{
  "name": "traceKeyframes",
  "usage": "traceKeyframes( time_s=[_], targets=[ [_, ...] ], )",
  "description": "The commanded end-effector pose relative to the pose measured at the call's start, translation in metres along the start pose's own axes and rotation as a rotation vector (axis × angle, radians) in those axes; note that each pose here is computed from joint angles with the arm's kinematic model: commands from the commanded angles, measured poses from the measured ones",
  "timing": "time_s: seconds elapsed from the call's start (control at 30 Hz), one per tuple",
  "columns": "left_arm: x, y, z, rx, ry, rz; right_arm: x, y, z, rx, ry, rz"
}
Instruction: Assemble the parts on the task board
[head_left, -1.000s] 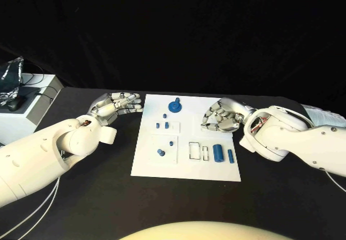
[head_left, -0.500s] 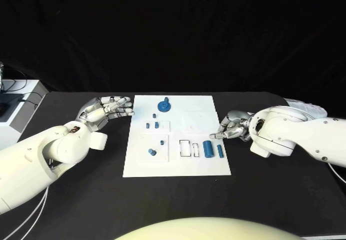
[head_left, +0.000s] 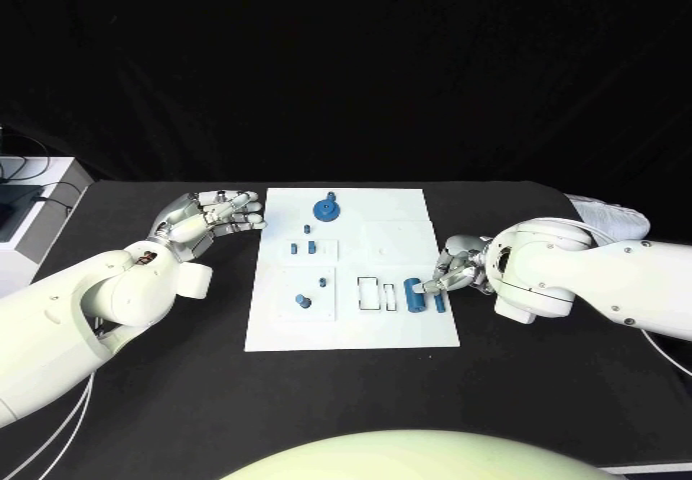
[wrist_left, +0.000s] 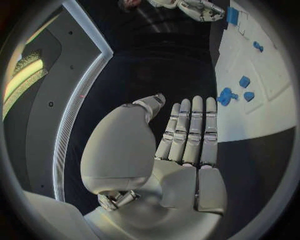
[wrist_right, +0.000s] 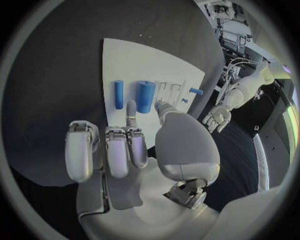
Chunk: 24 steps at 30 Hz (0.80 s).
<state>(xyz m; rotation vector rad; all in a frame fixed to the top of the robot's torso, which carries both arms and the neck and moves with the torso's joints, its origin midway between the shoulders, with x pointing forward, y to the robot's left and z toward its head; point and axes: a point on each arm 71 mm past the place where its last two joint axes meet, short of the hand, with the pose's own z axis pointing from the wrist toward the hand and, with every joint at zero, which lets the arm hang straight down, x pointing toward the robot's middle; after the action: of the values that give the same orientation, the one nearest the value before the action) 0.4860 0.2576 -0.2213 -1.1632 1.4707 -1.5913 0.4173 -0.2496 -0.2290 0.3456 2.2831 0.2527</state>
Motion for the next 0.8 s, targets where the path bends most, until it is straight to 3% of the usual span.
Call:
traceKeyframes(
  time_s=[0.03, 0.8],
  targets=[
    [0.0007, -0.0015, -0.0002, 0.015, 0.001, -0.005, 0.006, 0.000, 0.003, 0.023, 0.013, -0.042],
    [-0.0019, -0.0017, -0.0018, 0.008, 0.001, -0.006, 0.019, 0.014, 0.022, 0.016, -0.006, -0.107]
  ],
)
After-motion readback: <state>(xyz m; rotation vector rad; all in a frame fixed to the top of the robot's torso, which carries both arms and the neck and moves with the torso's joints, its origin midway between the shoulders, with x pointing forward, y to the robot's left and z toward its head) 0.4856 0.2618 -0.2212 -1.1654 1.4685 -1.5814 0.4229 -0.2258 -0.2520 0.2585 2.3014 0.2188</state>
